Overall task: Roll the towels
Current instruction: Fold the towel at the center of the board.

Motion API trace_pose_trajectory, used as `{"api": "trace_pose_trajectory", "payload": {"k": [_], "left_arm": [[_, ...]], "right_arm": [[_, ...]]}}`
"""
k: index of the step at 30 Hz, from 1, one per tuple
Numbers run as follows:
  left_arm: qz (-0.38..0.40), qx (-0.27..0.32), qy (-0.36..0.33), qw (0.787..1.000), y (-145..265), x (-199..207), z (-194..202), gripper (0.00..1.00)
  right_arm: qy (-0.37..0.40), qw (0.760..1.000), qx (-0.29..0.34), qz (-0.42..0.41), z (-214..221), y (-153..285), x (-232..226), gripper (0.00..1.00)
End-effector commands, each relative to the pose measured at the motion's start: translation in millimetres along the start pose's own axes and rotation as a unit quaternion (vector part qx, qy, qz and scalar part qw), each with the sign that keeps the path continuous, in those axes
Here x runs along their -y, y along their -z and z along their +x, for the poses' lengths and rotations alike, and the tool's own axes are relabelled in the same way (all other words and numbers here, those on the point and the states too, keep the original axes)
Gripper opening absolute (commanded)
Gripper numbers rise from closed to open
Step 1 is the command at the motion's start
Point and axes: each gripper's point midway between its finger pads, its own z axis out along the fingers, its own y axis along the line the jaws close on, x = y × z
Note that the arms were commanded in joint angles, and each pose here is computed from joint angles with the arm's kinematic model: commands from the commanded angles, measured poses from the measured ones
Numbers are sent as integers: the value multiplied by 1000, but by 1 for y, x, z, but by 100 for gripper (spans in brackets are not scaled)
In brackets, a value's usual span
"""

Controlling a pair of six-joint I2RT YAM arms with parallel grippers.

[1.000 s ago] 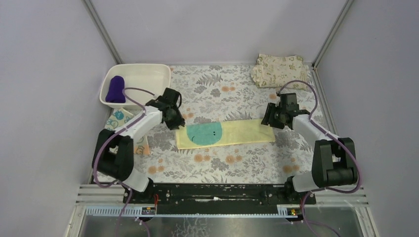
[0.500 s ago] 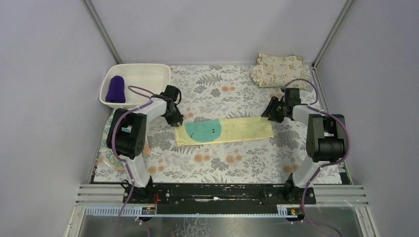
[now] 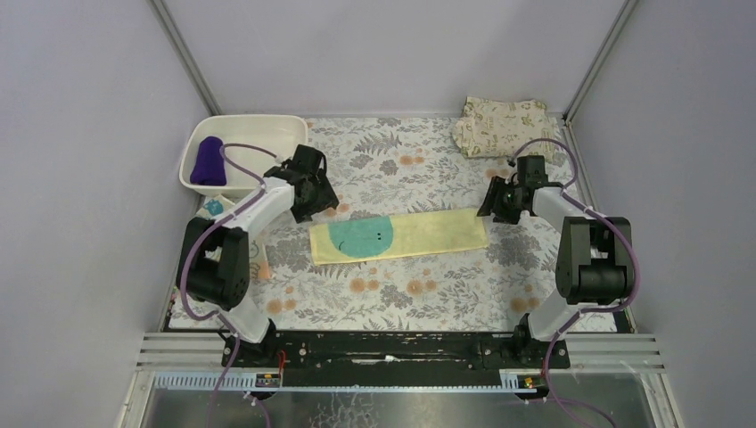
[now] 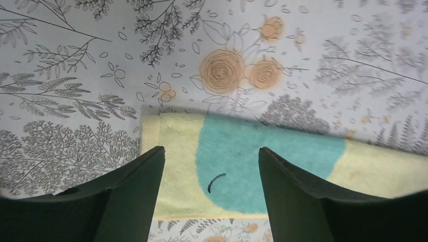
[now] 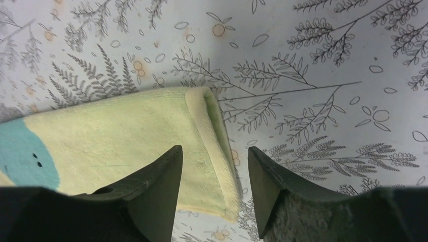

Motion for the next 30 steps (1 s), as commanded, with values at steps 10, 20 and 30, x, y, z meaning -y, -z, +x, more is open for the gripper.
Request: {"api": "trace_pose_trajectory", "payload": {"k": [10, 20, 30], "left_arm": [[8, 70, -43, 997, 71, -24, -4, 86], [29, 80, -56, 995, 89, -34, 8, 100], [30, 77, -46, 996, 88, -40, 17, 100]], "right_arm": [[107, 988, -61, 94, 22, -4, 3, 57], [129, 975, -124, 130, 50, -20, 12, 52], [129, 958, -200, 158, 97, -22, 26, 36]]}}
